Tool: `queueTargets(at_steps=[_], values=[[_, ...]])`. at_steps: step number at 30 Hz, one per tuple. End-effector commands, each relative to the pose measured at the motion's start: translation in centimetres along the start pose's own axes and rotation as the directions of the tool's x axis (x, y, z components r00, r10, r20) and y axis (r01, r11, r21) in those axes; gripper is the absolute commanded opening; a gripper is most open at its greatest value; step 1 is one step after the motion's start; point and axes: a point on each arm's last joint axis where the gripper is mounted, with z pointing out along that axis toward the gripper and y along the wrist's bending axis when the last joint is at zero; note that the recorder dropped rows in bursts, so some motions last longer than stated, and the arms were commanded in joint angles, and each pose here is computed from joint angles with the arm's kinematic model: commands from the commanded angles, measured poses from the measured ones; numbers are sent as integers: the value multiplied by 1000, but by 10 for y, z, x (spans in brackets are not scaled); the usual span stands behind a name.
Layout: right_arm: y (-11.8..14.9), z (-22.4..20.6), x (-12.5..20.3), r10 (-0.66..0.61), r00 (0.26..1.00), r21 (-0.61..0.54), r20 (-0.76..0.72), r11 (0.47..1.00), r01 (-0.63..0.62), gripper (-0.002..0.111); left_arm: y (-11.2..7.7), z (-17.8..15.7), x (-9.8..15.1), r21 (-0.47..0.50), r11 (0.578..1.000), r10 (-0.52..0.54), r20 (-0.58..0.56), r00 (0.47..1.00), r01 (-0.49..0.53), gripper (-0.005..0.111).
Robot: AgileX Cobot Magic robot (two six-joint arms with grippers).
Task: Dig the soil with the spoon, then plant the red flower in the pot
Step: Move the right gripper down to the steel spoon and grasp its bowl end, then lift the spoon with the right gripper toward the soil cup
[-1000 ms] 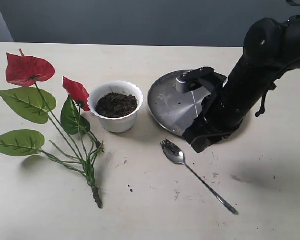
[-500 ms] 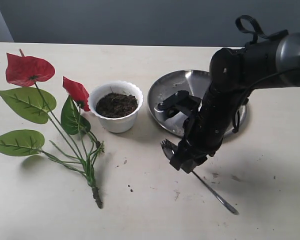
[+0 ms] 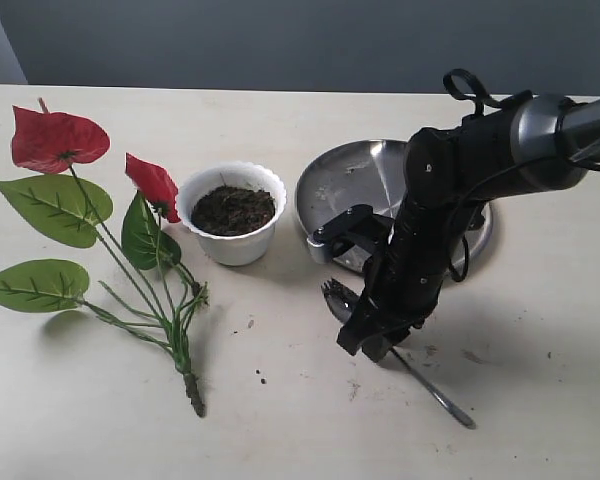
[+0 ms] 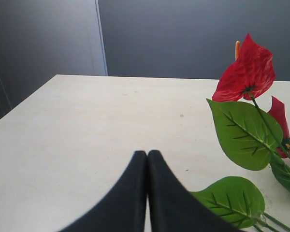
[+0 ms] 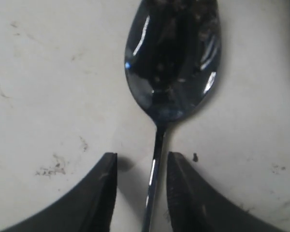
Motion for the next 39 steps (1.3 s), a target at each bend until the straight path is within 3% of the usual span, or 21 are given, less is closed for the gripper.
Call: queueTargets(at_steps=[1, 4, 10, 17, 23, 29, 33, 36, 39], values=[[-4, 9, 0, 2, 1000, 17, -27, 1000, -1, 35, 0, 0, 1, -2, 1000, -2, -2, 1000, 2, 0], [-4, 12, 1, 5, 999, 14, -42, 1000, -4, 29, 0, 0, 1, -2, 1000, -2, -2, 1000, 2, 0], [-3, 11, 4, 6, 998, -2, -70, 1000, -7, -1, 0, 0, 1, -2, 1000, -2, -2, 1000, 2, 0], [3, 6, 8, 17, 994, -42, -106, 999, -22, -1, 0, 0, 1, -2, 1000, -2, -2, 1000, 2, 0], [14, -28, 6, -3, 1000, -41, 1, 999, 3, -1, 0, 0, 1, -2, 1000, -2, -2, 1000, 2, 0], [12, -79, 3, -123, 987, 138, 106, 984, 108, -1, 0, 0, 1, -2, 1000, -2, -2, 1000, 2, 0], [5, -116, -12, -210, 961, 302, 179, 942, 150, -1, 0, 0, 1, -2, 1000, -2, -2, 1000, 2, 0], [-1, -140, -26, -290, 938, 426, 188, 885, 188, -1, 0, 0, 1, -2, 1000, -2, -2, 1000, 2, 0], [-2, -155, -39, -415, 904, 580, 98, 762, 287, -1, 0, 0, 1, -2, 1000, -2, -2, 1000, 2, 0]])
